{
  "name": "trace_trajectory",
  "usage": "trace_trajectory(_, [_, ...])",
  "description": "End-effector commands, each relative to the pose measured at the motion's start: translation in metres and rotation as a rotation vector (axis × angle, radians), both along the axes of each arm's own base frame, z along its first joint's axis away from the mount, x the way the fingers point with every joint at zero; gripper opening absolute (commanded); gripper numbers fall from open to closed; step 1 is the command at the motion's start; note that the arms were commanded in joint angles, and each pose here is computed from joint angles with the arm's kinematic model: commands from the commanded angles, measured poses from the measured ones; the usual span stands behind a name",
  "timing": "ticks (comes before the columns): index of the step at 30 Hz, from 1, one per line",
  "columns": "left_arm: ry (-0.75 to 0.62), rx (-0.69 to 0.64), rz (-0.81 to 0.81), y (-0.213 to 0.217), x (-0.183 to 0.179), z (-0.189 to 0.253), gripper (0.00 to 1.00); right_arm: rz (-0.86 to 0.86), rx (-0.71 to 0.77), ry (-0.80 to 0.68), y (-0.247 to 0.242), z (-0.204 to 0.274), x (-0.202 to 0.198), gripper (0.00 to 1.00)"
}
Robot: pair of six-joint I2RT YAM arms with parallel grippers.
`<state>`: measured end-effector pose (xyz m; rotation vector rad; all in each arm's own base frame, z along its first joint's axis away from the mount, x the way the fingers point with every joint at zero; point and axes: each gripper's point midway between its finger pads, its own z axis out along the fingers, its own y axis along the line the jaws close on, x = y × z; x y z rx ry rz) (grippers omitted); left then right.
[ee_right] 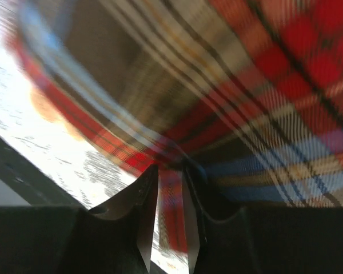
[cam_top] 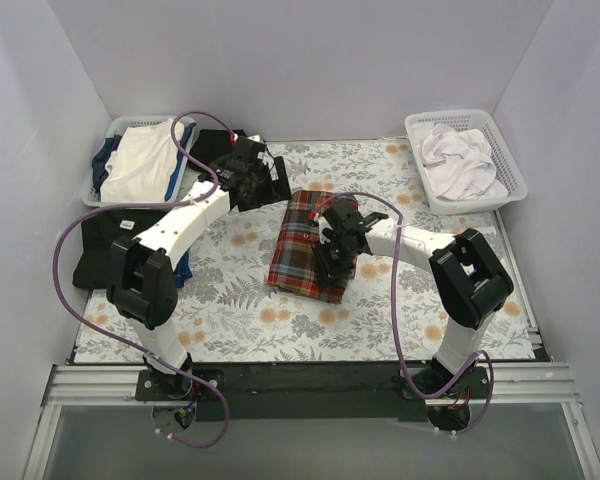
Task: Fold and stack the long sleeve shirts
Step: Fold the shirt
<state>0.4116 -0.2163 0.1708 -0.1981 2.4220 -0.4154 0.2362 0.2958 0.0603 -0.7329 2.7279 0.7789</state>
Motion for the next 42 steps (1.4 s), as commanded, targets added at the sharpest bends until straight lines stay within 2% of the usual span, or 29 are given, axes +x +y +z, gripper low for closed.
trace_trajectory(1, [-0.039, -0.085, -0.134, -0.025, 0.013, 0.01, 0.87, -0.03, -0.119, 0.06, -0.033, -0.026, -0.019, 0.31])
trace_trajectory(7, [-0.043, -0.181, -0.289, -0.062, 0.019, -0.001, 0.86, -0.109, -0.255, 0.133, -0.082, -0.049, -0.036, 0.31])
trace_trajectory(15, [-0.095, -0.246, -0.456, -0.116, 0.032, -0.002, 0.85, -0.274, -0.342, 0.202, -0.14, -0.059, -0.042, 0.31])
trace_trajectory(19, [-0.105, -0.247, -0.516, -0.138, 0.028, -0.005, 0.85, -0.371, -0.369, 0.208, -0.164, -0.058, -0.027, 0.31])
trace_trajectory(22, [-0.073, -0.219, -0.526, -0.145, 0.024, -0.027, 0.85, -0.459, -0.359, 0.203, -0.178, -0.056, -0.001, 0.32])
trace_trajectory(26, [0.04, -0.125, -0.495, -0.134, 0.013, -0.078, 0.84, -0.533, -0.312, 0.189, -0.18, -0.051, 0.044, 0.32])
trace_trajectory(29, [0.102, -0.041, -0.449, -0.115, 0.002, -0.104, 0.81, -0.549, -0.267, 0.158, -0.169, -0.044, 0.082, 0.32])
trace_trajectory(30, [0.138, 0.014, -0.415, -0.1, -0.006, -0.122, 0.81, -0.552, -0.239, 0.11, -0.163, -0.033, 0.105, 0.32])
trace_trajectory(33, [0.185, 0.111, -0.342, -0.068, -0.024, -0.14, 0.79, -0.54, -0.202, 0.104, -0.152, -0.035, 0.135, 0.32])
trace_trajectory(36, [0.226, 0.158, -0.228, -0.043, -0.041, -0.14, 0.8, -0.528, -0.146, 0.047, -0.138, -0.023, 0.174, 0.33])
trace_trajectory(37, [0.278, 0.214, -0.172, -0.023, -0.055, -0.152, 0.8, -0.527, -0.121, 0.012, -0.133, -0.014, 0.192, 0.33])
trace_trajectory(41, [0.343, 0.198, -0.061, -0.003, -0.088, -0.151, 0.8, -0.528, -0.085, -0.054, -0.128, 0.01, 0.209, 0.36])
trace_trajectory(42, [0.333, 0.168, -0.042, -0.004, -0.091, -0.142, 0.8, -0.531, -0.077, -0.073, -0.129, 0.015, 0.211, 0.41])
